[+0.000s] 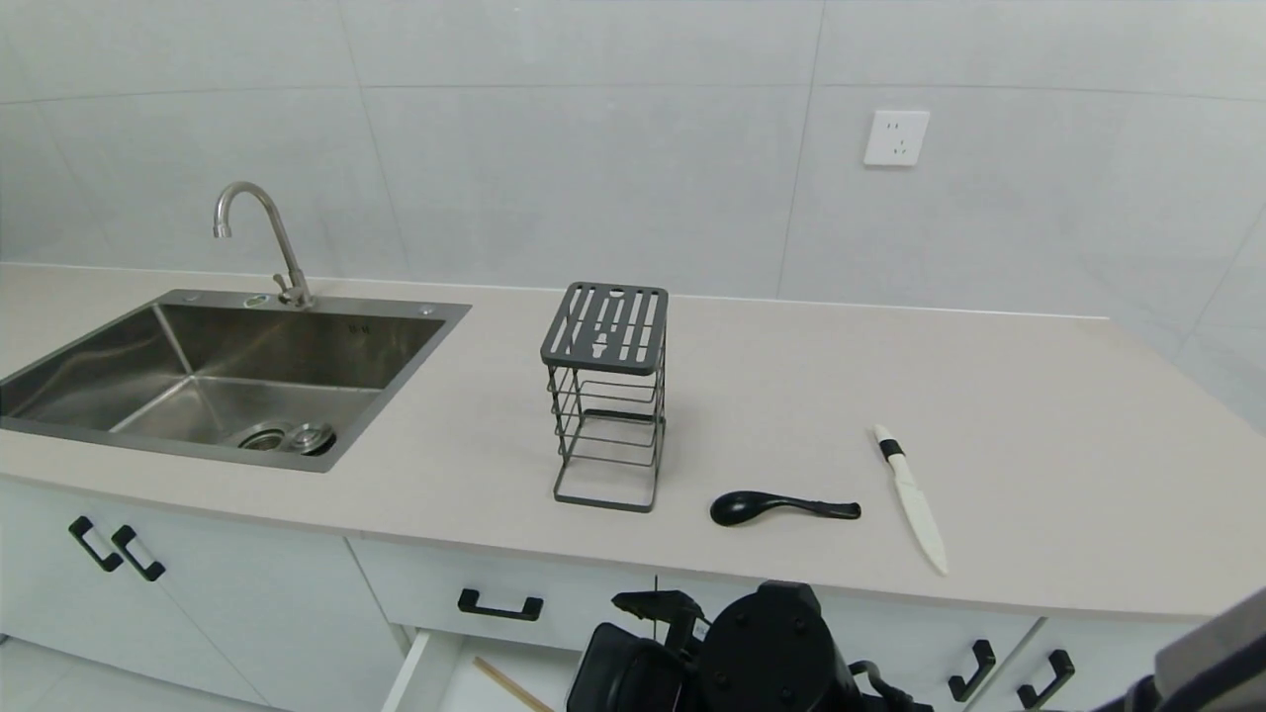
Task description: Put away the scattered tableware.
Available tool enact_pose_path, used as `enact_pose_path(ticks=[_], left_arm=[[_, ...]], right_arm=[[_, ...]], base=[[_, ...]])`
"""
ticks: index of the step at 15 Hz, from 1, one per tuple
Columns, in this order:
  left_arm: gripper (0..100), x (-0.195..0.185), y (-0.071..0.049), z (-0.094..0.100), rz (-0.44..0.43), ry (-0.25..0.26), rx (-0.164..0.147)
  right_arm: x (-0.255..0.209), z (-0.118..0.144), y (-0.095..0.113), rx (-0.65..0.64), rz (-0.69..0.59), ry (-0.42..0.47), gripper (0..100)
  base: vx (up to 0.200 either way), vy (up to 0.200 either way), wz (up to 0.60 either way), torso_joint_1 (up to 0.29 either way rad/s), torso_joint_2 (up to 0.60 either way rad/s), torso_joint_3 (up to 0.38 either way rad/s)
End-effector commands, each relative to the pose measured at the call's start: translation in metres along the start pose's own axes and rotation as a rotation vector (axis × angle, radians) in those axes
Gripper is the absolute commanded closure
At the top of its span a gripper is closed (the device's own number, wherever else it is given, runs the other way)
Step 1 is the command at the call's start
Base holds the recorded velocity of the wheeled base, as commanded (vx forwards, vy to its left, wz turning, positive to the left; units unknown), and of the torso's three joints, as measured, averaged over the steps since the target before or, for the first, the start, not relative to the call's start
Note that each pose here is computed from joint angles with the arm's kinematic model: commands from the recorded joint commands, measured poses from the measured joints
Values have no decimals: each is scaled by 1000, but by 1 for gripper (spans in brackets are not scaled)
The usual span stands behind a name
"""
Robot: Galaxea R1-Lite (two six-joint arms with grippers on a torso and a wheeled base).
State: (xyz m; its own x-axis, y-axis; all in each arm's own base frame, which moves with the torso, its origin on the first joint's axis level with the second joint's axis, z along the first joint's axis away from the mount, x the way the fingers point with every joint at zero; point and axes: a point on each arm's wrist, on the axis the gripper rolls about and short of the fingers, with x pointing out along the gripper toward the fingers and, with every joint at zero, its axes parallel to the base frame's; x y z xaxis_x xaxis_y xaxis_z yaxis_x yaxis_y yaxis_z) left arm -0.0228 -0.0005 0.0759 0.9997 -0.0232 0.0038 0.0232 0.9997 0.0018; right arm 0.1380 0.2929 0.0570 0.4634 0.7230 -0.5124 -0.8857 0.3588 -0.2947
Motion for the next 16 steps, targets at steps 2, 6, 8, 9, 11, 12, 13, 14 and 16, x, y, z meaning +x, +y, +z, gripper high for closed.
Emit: enact_pose_path(ticks=[2, 6, 8, 9, 11, 12, 13, 14, 16], left_arm=[[0, 0, 0, 0, 0, -1, 0], [0, 0, 0, 0, 0, -1, 0], [0, 0, 0, 0, 0, -1, 0], [0, 0, 0, 0, 0, -1, 0], [0, 0, 0, 0, 0, -1, 0], [0, 0, 0, 0, 0, -1, 0], [0, 0, 0, 0, 0, -1, 0], [0, 0, 0, 0, 0, -1, 0], [0, 0, 0, 0, 0, -1, 0]], right_arm=[[0, -6, 1, 26, 5, 23, 0], [1, -22, -4, 71, 10, 93, 0], [4, -24, -8, 79, 16, 94, 0], [5, -25, -10, 83, 14, 95, 0], [3, -29, -10, 89, 50, 98, 0], [3, -31, -13, 97, 46, 100, 0], [2, -31, -17, 104, 35, 94, 0], [-1, -30, -27, 120, 7, 72, 0], [-24, -38, -37, 168, -29, 84, 0]], base=[[0, 0, 0, 283, -600, -303], [0, 0, 0, 124, -273, -134], [0, 0, 0, 0, 0, 0], [0, 0, 0, 0, 0, 0], [0, 0, 0, 0, 0, 0], [0, 0, 0, 0, 0, 0], [0, 0, 0, 0, 0, 0], [0, 0, 0, 0, 0, 0], [0, 0, 0, 0, 0, 0]])
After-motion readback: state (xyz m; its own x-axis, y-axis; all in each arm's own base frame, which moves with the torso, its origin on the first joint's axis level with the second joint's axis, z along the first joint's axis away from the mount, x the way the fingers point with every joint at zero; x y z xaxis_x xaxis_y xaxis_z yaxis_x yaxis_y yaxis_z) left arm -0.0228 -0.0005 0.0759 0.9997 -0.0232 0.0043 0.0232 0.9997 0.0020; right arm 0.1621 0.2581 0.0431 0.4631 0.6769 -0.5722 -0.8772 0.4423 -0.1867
